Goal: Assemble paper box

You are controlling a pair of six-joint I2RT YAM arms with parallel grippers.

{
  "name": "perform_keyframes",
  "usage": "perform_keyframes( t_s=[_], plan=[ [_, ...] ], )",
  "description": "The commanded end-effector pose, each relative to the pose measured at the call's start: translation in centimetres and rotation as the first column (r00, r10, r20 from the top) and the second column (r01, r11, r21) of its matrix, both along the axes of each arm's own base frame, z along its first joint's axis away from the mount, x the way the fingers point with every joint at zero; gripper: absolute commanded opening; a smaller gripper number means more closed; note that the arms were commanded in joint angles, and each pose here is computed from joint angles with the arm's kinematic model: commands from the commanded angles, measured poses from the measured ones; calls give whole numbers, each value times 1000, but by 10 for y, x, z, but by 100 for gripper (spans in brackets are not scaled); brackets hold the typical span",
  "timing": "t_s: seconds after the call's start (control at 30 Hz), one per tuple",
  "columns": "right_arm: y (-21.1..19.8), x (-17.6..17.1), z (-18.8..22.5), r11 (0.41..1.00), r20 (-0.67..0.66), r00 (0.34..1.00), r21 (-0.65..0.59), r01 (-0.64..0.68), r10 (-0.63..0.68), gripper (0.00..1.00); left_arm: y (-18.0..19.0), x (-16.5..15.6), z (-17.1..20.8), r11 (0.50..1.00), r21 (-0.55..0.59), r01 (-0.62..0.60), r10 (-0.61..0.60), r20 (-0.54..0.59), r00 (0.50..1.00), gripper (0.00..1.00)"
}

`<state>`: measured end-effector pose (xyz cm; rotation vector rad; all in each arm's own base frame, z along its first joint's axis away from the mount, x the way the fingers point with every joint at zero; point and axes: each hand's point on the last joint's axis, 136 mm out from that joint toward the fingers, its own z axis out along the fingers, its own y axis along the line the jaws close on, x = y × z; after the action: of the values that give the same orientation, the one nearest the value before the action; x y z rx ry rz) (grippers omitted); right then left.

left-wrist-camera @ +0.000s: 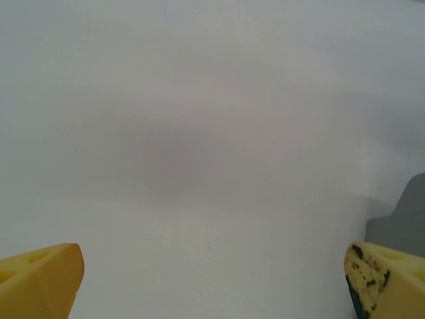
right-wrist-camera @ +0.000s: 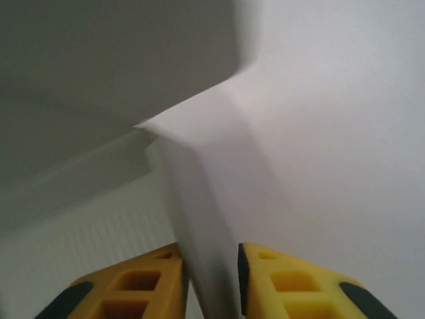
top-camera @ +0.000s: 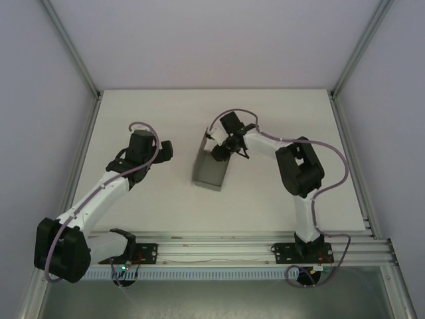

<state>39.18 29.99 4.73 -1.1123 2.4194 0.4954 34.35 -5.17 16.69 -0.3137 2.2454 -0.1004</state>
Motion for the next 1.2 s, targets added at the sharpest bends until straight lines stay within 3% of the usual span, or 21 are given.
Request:
perform_keyframes(
  t_s=[0.0,0.07,0.17,0.23,0.3,0.5,0.63,0.77,0.83,0.93,1.07,1.17],
  plan=[
    [-13,17,25,965,101,960,20,260,-261,19,10,3,8,999,-8,-53,53,44,998,100],
    [-28,16,26,906,157,895,1,424,-418,16,11,3,11,998,-12,-65,65,53,996,100],
    [-59,1,24,733,196,726,-53,679,-659,16,11,3,13,998,-17,-68,69,63,996,100],
    [-71,-18,17,623,172,629,-92,777,-758,16,10,4,12,998,-19,-63,64,65,996,100],
    [-74,-35,9,553,158,565,-117,825,-810,16,6,5,10,999,-22,-39,41,63,997,100],
    [-77,-58,16,458,163,472,-118,881,-866,24,-13,11,5,996,-38,76,-73,82,994,100],
    [-67,-62,23,495,109,499,-67,866,-860,46,-38,13,4,969,-47,243,-237,98,967,100],
    [-83,-51,62,524,249,517,-44,851,-819,65,-60,16,3,916,-10,402,-399,106,911,100],
    [-86,-47,81,577,296,558,-29,816,-775,79,-71,15,2,874,14,486,-485,75,871,100],
    [-81,-40,98,737,329,701,-22,675,-633,95,-78,21,1,822,78,564,-568,55,821,100],
    [-72,-33,115,923,346,872,-40,382,-346,100,-89,30,-2,726,144,672,-678,-17,735,100],
    [-70,-25,124,973,318,927,-48,225,-199,100,-95,40,-7,671,160,724,-723,-74,687,100]
  ],
)
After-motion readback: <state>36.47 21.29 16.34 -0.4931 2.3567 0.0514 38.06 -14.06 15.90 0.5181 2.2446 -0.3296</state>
